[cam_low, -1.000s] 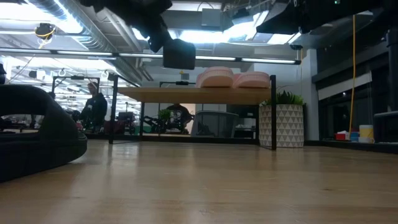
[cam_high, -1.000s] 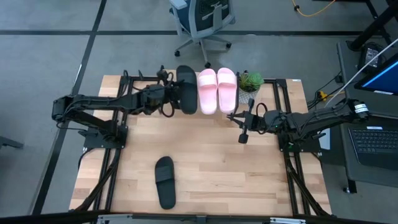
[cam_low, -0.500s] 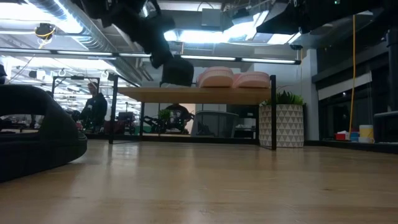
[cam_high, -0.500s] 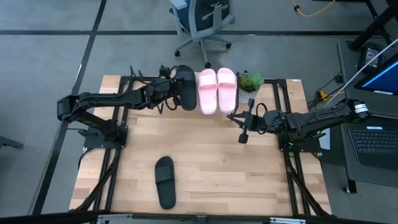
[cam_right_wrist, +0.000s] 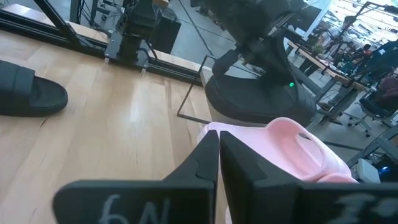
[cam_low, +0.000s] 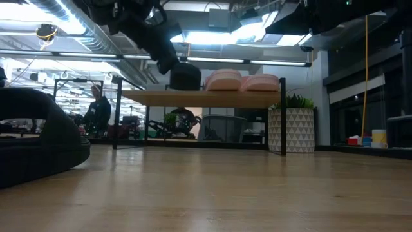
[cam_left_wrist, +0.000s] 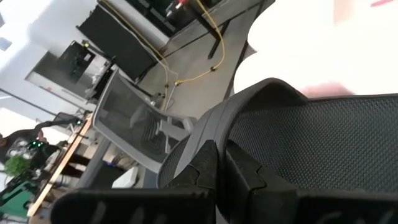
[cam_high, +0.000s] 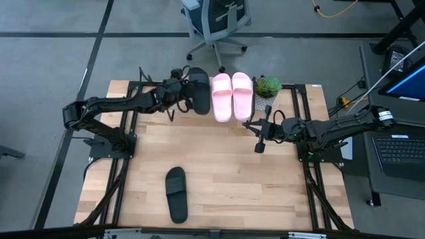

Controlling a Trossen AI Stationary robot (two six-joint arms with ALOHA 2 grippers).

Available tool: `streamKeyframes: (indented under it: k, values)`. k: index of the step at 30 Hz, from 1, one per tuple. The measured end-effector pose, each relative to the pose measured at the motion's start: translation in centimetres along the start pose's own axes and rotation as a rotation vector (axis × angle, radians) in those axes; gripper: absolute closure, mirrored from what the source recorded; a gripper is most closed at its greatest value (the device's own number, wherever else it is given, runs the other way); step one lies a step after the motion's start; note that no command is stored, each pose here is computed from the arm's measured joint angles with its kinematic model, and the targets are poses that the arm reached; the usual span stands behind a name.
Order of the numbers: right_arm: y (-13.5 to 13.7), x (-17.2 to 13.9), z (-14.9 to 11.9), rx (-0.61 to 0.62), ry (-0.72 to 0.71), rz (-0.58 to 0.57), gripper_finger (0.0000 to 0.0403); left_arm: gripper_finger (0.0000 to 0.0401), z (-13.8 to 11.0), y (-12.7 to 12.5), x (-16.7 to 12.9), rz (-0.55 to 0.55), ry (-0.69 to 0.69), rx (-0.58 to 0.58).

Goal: Pick and place slides into the shelf
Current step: Put the top black slides on the shelf

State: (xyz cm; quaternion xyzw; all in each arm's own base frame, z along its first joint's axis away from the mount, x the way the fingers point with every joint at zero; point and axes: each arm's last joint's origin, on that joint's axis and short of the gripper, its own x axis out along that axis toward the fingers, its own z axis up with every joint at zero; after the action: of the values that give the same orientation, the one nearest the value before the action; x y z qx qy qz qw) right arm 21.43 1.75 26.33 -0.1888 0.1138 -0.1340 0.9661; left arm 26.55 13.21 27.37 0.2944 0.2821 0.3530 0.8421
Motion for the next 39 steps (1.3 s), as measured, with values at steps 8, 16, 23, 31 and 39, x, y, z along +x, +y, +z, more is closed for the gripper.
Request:
streamKeyframes:
  k: [8, 16, 23, 31, 39]
  values:
    - [0.0, 0.0, 0.0, -0.002, 0.0, 0.0, 0.0386, 0.0399, 0.0, 0.0, 0.0, -0.001, 0.004, 0.003]
    - [0.0, 0.0, 0.0, -0.002, 0.0, 0.0, 0.0386, 0.0399, 0.0, 0.0, 0.0, -0.005, 0.003, 0.003]
    - [0.0, 0.0, 0.0, -0.001, 0.0, 0.0, 0.0386, 0.0399, -0.2, -0.5, 0.4, -0.017, 0.013, 0.005]
    - [0.0, 0.0, 0.1, 0.0, -0.006, -0.002, 0.0386, 0.0399, -0.6, -1.7, 2.0, -0.014, 0.027, 0.042]
    - [0.0, 0.0, 0.1, -0.008, -0.006, -0.002, 0.0386, 0.0399, -0.6, -1.4, 2.1, 0.009, 0.013, 0.046]
